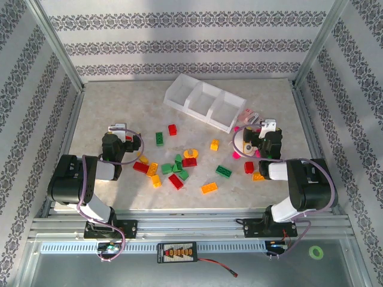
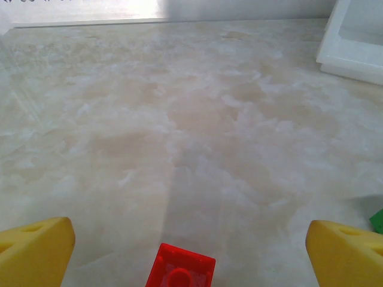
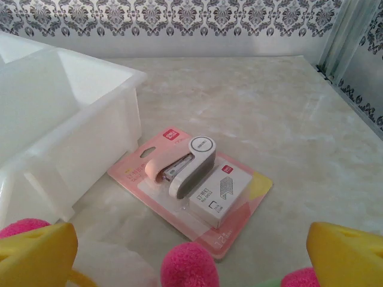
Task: Sort the legos into containers by color
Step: Pick up the lego from the center of the table.
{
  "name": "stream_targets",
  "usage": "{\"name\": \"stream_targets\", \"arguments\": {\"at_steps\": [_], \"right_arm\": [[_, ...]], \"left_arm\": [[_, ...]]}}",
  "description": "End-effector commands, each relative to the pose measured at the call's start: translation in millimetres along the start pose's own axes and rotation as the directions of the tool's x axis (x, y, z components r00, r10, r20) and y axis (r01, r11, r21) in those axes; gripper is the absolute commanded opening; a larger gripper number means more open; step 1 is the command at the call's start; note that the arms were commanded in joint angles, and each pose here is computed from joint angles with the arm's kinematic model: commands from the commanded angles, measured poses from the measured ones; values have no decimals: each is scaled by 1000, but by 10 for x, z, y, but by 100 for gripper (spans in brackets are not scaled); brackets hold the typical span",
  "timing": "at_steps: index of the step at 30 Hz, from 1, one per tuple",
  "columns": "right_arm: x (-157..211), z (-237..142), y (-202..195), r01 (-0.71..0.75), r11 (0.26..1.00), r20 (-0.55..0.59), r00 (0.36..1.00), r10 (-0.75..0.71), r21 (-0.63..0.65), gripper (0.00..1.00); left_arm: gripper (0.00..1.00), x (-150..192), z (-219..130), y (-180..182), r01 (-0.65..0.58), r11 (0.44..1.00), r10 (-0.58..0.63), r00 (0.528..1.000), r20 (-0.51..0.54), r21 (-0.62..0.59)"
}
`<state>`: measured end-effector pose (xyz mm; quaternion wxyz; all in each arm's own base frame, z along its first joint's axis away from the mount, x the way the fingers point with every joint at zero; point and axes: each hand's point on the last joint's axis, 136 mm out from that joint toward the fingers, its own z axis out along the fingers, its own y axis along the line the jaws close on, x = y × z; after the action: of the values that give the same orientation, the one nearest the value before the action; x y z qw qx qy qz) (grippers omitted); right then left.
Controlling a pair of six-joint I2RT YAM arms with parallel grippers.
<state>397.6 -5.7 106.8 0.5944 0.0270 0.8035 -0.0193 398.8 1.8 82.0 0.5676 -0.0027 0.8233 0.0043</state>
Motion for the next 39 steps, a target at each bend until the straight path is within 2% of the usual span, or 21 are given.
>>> {"name": "stream_targets", "arguments": {"at_steps": [1, 25, 34, 39], "right_arm": [[-2, 2, 35, -7, 1000, 7, 1000, 7, -19, 98], [-10, -1, 35, -10, 1000, 9, 1000, 10, -23, 98], [-365, -232, 102, 30, 999, 7, 1000, -30, -9, 98], [-560, -417, 169, -66, 998, -30, 997, 66, -6, 98]], "left_arm": [[99, -59, 2, 31, -4, 1000, 4, 1000, 20, -6], [99, -80, -16, 63, 5, 1000, -4, 1000, 29, -24], [99, -474, -290, -57, -44, 999, 43, 997, 71, 10], [99, -746, -451, -354, -93, 992, 83, 990, 114, 88]]}}
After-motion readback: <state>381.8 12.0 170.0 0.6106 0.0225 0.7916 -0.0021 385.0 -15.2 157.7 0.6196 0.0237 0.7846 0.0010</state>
